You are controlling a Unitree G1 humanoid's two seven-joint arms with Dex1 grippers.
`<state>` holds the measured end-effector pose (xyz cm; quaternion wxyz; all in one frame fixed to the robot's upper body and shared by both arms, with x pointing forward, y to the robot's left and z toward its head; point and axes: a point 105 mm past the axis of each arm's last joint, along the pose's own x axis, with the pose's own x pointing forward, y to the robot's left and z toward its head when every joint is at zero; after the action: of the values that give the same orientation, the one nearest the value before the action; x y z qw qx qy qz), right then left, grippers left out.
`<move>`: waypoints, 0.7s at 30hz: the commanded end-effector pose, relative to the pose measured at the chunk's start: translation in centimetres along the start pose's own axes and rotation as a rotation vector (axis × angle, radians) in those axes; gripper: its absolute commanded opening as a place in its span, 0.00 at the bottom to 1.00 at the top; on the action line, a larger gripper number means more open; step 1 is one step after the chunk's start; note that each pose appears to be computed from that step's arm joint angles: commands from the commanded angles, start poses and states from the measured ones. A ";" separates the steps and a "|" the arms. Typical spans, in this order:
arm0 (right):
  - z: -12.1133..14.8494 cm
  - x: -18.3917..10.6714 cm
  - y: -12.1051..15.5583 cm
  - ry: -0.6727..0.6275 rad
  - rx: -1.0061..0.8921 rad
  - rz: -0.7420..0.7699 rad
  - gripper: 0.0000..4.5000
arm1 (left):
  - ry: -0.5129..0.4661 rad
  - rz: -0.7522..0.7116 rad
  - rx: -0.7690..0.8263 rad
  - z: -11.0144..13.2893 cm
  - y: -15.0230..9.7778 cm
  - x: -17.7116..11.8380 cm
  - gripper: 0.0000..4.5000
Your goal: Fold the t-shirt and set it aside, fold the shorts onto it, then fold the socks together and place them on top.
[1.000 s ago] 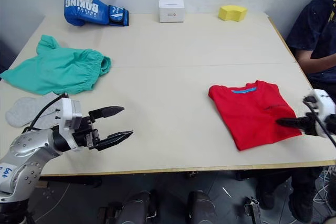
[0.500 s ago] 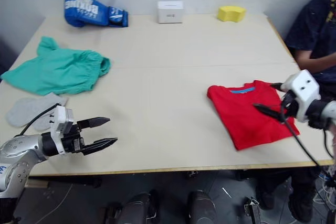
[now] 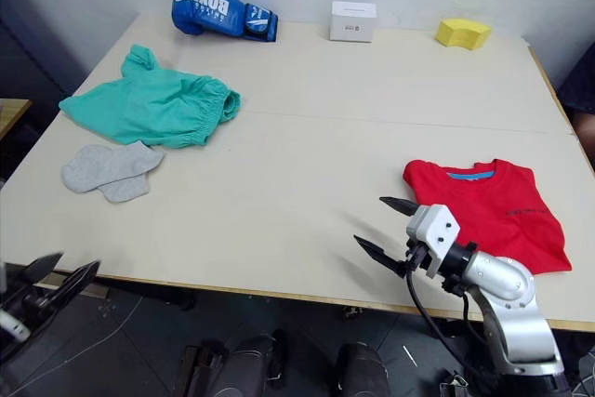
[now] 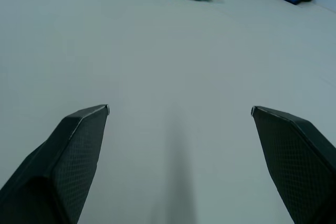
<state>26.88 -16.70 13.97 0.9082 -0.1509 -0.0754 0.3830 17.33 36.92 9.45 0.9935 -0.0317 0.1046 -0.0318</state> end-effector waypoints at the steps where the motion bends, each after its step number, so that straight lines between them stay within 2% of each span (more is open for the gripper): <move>1: 2.0 -0.6 -0.1 -0.075 -0.072 -0.043 0.99 | -0.065 0.067 0.004 1.8 0.2 -1.1 1.00; 5: 2.4 -0.4 -0.1 -0.098 -0.092 -0.055 0.99 | -0.125 0.033 0.040 5.2 -1.6 2.3 1.00; 7: 2.6 -0.1 -0.3 -0.106 -0.097 -0.041 0.99 | -0.117 -0.050 0.043 6.3 -3.1 4.9 1.00; 9: 2.8 0.4 -0.5 -0.116 -0.088 -0.034 0.99 | -0.092 -0.136 0.051 7.5 -4.7 8.3 1.00; 12: 3.4 1.1 -0.8 -0.148 -0.072 -0.045 0.99 | -0.054 -0.247 0.170 10.4 -7.5 14.2 1.00; 16: 3.6 1.4 -0.3 -0.156 -0.081 -0.045 0.99 | -0.088 -0.225 0.274 14.3 -9.2 21.0 1.00; 18: 3.7 1.3 -0.1 -0.158 -0.086 -0.057 0.99 | -0.056 -0.171 0.342 14.8 -9.3 23.8 1.00; 21: 3.9 0.8 -0.1 -0.158 -0.096 -0.097 0.99 | -0.018 -0.114 0.392 14.5 -9.5 26.0 1.00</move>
<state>27.05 -15.45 16.36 0.9108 -0.1513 -0.1426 0.3566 44.97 25.29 19.84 0.9798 0.1297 0.0746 -0.1324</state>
